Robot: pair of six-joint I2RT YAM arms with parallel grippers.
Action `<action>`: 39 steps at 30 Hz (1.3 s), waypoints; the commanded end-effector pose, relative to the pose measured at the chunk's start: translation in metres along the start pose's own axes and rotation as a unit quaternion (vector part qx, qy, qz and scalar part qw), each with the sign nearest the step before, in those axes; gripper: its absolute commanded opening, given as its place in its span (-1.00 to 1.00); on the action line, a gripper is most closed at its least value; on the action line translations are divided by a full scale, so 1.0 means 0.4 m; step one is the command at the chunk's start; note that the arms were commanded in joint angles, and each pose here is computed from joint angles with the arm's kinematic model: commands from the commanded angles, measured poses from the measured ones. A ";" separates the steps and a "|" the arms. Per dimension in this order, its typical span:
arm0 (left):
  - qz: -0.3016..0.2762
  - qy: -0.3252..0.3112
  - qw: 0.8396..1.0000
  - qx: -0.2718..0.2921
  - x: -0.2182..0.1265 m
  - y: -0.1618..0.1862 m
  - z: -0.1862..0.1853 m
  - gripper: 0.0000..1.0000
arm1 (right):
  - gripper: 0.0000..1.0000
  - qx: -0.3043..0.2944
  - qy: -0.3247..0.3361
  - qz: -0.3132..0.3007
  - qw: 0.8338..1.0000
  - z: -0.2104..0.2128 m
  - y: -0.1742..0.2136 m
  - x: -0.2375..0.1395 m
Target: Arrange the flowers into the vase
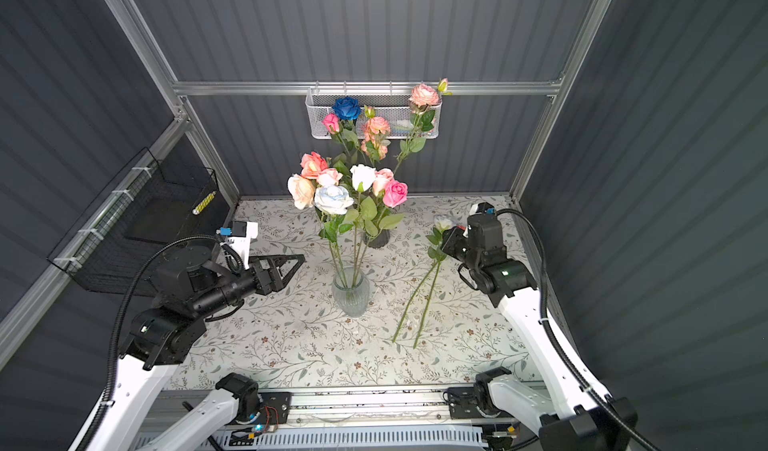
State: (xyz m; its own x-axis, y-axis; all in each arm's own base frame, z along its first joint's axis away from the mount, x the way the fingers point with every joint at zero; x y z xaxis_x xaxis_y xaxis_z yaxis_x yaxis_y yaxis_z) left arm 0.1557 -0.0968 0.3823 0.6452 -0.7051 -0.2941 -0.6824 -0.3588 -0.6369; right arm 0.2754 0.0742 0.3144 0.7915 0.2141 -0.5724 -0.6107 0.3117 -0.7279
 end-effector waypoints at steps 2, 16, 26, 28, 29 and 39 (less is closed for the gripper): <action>0.028 0.026 0.999 -0.003 0.025 0.020 0.012 0.66 | -0.39 -0.020 0.061 0.154 0.986 -0.056 0.082 0.194; 0.049 0.004 0.998 -0.038 0.056 0.076 0.079 0.66 | -0.39 0.024 0.132 0.280 0.950 -0.127 0.191 0.497; 0.053 0.000 0.998 -0.041 0.073 0.089 0.100 0.67 | -0.52 0.014 0.163 0.311 0.936 -0.156 0.230 0.558; 0.055 -0.002 0.998 -0.042 0.074 0.092 0.103 0.67 | -0.68 0.014 0.164 0.313 0.936 -0.158 0.234 0.562; 0.055 -0.002 0.998 -0.041 0.073 0.091 0.102 0.67 | -0.73 0.014 0.164 0.313 0.935 -0.158 0.235 0.562; 0.053 0.001 0.998 -0.034 0.068 0.071 0.082 0.67 | -1.00 0.026 0.108 0.258 0.960 -0.110 0.168 0.465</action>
State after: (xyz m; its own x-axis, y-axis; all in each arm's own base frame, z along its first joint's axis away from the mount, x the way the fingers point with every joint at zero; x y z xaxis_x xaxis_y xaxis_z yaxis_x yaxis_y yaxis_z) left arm 0.1661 -0.1050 0.3213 0.5722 -0.7279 -0.3777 -0.7757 -0.3309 -0.5374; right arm 0.3886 0.0951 0.1181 0.3142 0.1236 -0.9413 -0.9273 0.2523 -0.2764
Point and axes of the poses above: each gripper's point midway between its finger pads, its own x axis out along the fingers, its own z axis along the line the jaws close on, y = z × x, the point moved 10 cm from there along -x, back along the fingers, and after that the axes turned 11 degrees about -x, right-handed, at the moved point
